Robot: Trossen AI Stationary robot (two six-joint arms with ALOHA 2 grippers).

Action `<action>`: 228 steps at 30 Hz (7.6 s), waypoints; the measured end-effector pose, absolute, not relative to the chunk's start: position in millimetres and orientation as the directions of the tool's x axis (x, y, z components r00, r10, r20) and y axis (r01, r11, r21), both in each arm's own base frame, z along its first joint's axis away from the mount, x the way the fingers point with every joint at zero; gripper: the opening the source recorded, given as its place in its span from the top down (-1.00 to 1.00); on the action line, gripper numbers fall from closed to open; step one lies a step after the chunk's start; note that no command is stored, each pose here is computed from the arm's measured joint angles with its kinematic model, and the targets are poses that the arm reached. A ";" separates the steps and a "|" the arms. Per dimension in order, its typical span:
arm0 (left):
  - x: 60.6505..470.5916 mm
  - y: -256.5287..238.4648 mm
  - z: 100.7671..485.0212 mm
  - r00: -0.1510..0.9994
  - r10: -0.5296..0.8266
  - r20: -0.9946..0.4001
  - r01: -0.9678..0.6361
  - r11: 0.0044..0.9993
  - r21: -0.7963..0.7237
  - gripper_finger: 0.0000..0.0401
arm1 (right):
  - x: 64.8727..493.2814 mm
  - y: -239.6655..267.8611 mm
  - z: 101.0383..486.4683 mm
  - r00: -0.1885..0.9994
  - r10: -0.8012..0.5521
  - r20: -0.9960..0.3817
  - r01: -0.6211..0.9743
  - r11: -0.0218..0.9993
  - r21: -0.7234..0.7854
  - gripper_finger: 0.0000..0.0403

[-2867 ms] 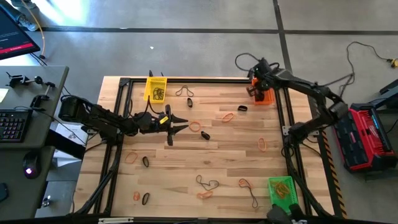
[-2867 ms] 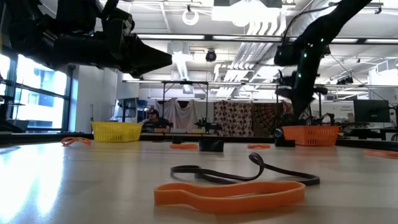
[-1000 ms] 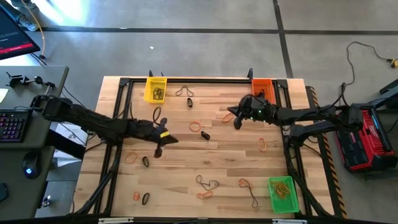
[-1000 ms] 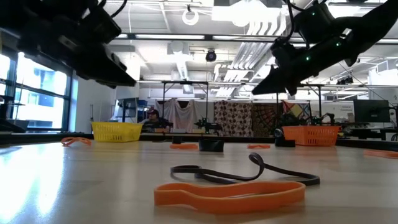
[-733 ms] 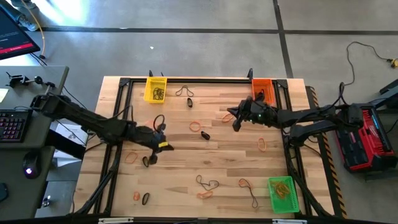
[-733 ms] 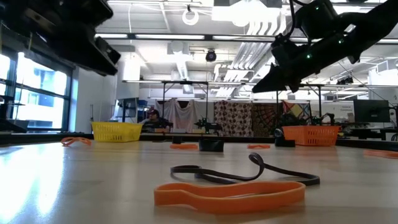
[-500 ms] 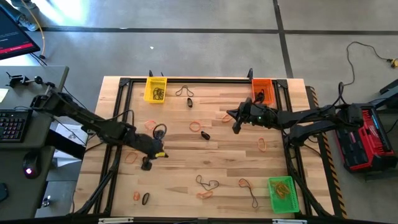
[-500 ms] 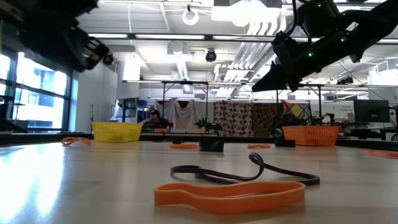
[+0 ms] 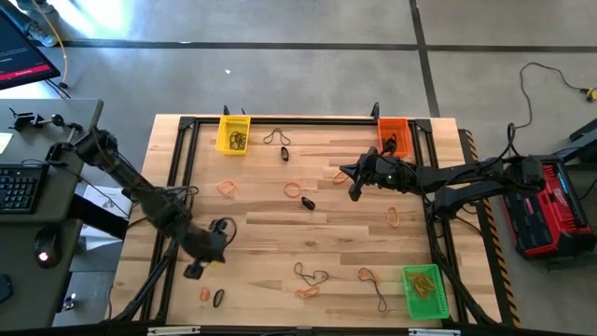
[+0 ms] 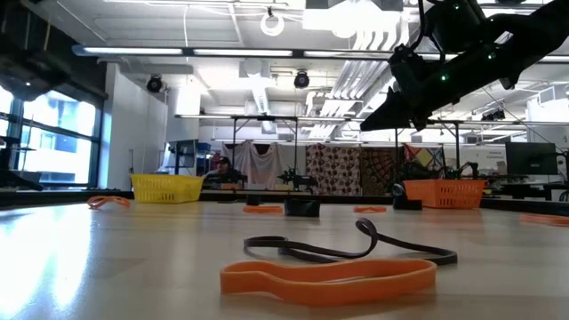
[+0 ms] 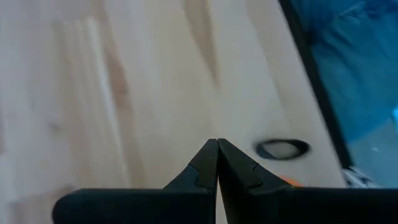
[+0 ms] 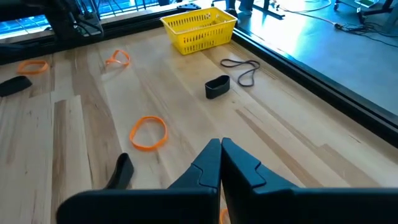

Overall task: Sort rubber bands into baskets
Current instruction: Put the orange rubber band into the green bin

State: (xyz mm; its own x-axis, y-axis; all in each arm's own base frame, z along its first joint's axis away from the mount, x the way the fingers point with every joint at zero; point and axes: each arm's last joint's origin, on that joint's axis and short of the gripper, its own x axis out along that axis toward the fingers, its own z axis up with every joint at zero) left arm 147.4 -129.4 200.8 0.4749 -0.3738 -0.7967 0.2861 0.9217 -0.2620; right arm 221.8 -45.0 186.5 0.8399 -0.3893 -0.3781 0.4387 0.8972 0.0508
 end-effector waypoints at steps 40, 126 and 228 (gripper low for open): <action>125.3 -198.2 136.9 0.167 -0.408 -0.898 0.030 0.912 -0.408 0.25 | 221.2 -44.9 185.0 0.833 -0.388 -0.393 0.439 0.897 0.046 1.00; 278.0 -12.0 190.9 0.921 0.042 -0.388 -0.139 0.965 -0.225 1.00 | 336.5 45.1 201.9 0.936 -0.096 -0.339 0.118 0.992 0.043 0.35; 267.3 -20.8 189.8 0.986 -0.027 -0.164 0.011 0.995 -0.097 0.68 | 98.4 220.1 182.9 -0.090 0.145 -0.985 0.162 0.978 0.129 0.98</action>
State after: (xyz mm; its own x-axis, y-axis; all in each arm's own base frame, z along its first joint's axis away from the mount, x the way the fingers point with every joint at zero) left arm 267.3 -20.8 189.8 0.9862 -0.0271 -0.1636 0.0112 0.9952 -0.0971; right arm 98.4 220.1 182.9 -0.0902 0.1451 -0.9853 0.1616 0.9784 0.1293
